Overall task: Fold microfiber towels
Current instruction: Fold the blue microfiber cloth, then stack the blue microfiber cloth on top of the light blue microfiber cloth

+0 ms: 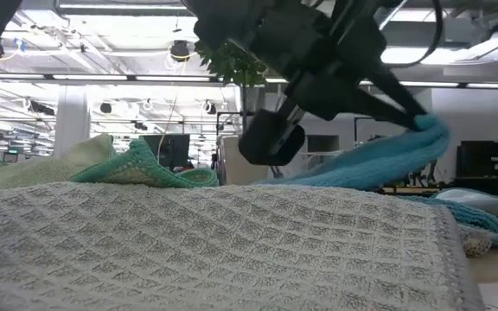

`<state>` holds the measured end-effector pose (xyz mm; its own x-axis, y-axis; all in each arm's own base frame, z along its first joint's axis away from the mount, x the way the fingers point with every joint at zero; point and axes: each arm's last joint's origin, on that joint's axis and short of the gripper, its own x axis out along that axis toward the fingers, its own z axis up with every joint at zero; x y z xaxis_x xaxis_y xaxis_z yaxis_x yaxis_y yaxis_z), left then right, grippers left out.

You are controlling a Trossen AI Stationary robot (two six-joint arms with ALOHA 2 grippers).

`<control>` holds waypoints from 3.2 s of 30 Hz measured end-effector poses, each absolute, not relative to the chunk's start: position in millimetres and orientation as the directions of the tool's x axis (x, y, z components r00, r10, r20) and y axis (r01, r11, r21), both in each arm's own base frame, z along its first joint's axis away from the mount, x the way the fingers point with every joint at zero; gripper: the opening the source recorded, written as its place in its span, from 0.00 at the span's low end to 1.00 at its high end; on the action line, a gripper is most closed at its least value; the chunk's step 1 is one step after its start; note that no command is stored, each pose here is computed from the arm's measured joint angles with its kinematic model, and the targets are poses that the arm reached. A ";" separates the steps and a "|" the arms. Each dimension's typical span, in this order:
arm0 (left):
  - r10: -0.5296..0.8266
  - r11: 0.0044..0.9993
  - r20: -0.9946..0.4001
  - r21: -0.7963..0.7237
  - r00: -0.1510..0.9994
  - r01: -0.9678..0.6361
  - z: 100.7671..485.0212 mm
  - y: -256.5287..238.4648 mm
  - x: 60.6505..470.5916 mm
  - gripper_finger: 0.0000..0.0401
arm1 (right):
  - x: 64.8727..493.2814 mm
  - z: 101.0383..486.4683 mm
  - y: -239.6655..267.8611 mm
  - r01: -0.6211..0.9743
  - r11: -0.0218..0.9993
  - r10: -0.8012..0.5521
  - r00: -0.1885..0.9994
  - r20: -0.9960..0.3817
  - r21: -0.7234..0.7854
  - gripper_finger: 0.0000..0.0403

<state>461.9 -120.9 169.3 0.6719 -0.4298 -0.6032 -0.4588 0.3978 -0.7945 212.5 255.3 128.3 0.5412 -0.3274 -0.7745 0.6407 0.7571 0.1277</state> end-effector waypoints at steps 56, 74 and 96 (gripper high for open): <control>-0.299 0.478 -0.631 -0.748 0.715 -0.460 156.7 -137.5 469.8 0.21 | 212.7 128.2 257.9 0.635 0.758 -0.310 0.552 -0.774 0.149 0.34; -0.093 0.684 -0.686 -0.571 0.722 -0.454 281.5 -88.9 411.5 0.22 | 220.1 171.7 237.9 0.643 0.730 -0.365 0.653 -0.664 0.231 0.35; -0.101 0.645 -0.692 -0.593 0.715 -0.482 169.5 -127.3 383.1 0.01 | 241.8 104.5 212.7 0.585 0.761 -0.206 0.627 -0.751 0.280 0.32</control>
<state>383.1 -127.3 169.5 0.7153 -0.1009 -0.6915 -0.4821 0.6451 -0.5928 241.8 212.7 104.5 0.6275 -0.2058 -0.7509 0.5848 0.7614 0.2800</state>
